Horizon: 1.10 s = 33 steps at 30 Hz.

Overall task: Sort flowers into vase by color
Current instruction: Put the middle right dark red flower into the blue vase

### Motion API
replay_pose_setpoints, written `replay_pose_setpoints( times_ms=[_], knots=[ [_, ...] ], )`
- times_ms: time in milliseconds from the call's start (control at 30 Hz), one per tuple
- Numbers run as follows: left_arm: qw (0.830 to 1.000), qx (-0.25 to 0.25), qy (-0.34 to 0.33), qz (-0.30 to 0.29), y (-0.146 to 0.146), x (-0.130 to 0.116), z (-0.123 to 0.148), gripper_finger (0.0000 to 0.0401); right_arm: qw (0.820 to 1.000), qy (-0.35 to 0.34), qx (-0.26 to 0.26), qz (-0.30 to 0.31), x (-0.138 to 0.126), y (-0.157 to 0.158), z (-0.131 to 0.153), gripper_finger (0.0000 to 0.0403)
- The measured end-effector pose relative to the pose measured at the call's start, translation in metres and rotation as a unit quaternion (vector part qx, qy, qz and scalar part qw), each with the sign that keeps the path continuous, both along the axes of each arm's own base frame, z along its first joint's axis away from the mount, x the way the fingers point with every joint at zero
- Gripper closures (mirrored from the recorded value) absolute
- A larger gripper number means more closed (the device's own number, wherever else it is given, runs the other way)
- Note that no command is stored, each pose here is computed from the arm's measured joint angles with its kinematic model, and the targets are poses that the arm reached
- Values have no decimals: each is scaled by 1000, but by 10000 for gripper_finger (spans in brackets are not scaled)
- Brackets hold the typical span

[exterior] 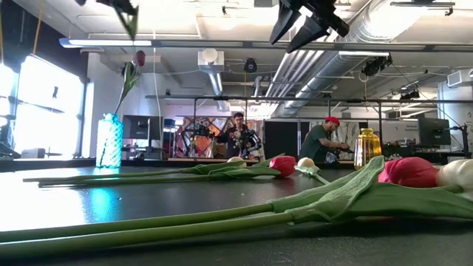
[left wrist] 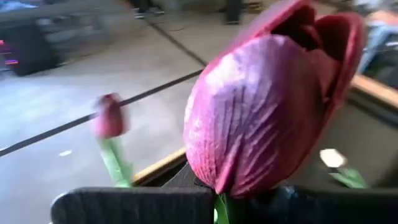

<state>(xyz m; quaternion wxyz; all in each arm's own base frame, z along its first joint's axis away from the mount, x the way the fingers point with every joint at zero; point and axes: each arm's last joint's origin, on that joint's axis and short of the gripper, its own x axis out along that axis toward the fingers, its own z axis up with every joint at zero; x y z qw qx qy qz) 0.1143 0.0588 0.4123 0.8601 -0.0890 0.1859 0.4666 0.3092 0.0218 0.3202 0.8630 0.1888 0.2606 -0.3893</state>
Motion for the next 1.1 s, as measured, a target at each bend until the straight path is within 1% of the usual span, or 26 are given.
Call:
replay_pose_setpoints(
  times_ms=[167, 367, 533, 667, 733, 833, 900, 1100],
  knots=[
    [998, -15, 44, 45, 6, -9, -8, 401, 1000, 7, 3, 0, 1, -8, 0, 206],
    [996, -29, 48, 64, 13, -12, -7, 401, 1000, 15, 10, 6, 1, -16, -1, 206],
    [997, -24, 40, 63, 15, -17, 11, 401, 1000, 16, 17, 2, 2, -22, -1, 206],
    [996, -13, 66, 60, 18, -17, 24, 401, 1000, 20, 14, 2, 2, -27, -1, 206],
    [994, -16, 84, 62, 21, -16, 26, 401, 1000, 21, 11, 2, 2, -29, -1, 206],
    [992, -36, 109, 57, 27, -13, 24, 401, 1000, 22, 12, 1, 2, -33, -1, 206],
    [991, -45, 113, 52, 30, -10, 24, 401, 1000, 21, 15, 0, 3, -35, 0, 206],
    [989, -53, 126, 52, 36, -6, 21, 401, 1000, 21, 17, -2, 3, -38, 0, 206]
  ],
)
